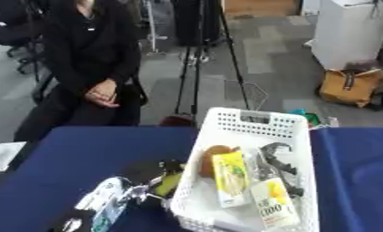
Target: Pick up objects on the table and place them in the box.
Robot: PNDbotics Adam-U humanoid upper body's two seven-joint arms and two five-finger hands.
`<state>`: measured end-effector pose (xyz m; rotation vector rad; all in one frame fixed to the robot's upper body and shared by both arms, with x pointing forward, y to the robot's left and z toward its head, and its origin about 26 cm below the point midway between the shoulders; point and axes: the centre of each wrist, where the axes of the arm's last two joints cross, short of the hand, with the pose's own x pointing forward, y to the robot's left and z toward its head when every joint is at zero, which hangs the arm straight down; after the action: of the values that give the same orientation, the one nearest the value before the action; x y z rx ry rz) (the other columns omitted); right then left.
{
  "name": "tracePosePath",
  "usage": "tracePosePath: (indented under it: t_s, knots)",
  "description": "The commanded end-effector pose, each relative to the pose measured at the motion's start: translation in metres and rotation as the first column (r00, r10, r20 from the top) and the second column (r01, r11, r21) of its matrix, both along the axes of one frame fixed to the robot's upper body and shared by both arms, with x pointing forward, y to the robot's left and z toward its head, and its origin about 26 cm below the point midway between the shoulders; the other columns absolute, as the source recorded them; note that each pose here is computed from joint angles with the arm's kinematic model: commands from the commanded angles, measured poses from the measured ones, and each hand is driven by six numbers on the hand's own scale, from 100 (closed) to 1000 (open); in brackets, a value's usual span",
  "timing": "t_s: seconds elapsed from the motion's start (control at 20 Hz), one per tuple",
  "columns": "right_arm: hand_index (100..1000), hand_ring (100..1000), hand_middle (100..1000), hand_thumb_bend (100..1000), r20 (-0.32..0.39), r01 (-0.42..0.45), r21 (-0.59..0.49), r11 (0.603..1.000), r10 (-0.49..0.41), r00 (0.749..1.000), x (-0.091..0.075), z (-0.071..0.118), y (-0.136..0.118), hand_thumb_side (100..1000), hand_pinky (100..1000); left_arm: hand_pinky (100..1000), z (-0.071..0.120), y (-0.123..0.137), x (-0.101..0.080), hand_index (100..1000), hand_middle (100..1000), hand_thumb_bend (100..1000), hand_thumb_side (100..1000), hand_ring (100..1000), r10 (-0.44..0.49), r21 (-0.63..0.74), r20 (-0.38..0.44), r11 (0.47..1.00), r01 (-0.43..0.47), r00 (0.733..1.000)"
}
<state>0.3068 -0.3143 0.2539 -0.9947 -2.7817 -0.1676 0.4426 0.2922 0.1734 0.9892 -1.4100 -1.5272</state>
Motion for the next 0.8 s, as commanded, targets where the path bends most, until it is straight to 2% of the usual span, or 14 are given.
tracePosePath:
  t_s: [0.05,0.25,0.3,0.8]
  knots:
    - [653,528,492,100,0.033,0.000,-0.011,1.000,0.000,0.999,-0.005,0.008,-0.001,894,592,439,-0.011,0.007,0.000,894,727,100,245,725,0.022,0.011,-0.061,1.000,-0.021,0.998]
    - [653,529,492,100,0.032,0.001,-0.010,1.000,0.000,0.999,-0.005,0.008,-0.001,893,592,430,-0.005,0.006,-0.002,873,709,100,244,713,0.015,0.003,-0.064,1.000,-0.015,0.998]
    - [653,529,492,100,0.031,0.001,-0.010,1.000,-0.001,1.000,-0.005,0.008,-0.001,892,592,414,-0.004,0.005,-0.002,835,687,100,246,700,0.014,0.002,-0.063,1.000,-0.013,0.998]
    - [654,529,491,100,0.023,0.002,-0.010,1.000,-0.002,1.000,-0.005,0.006,-0.001,890,592,429,0.019,-0.001,-0.011,823,669,100,259,699,-0.001,0.011,-0.025,1.000,0.001,1.000]
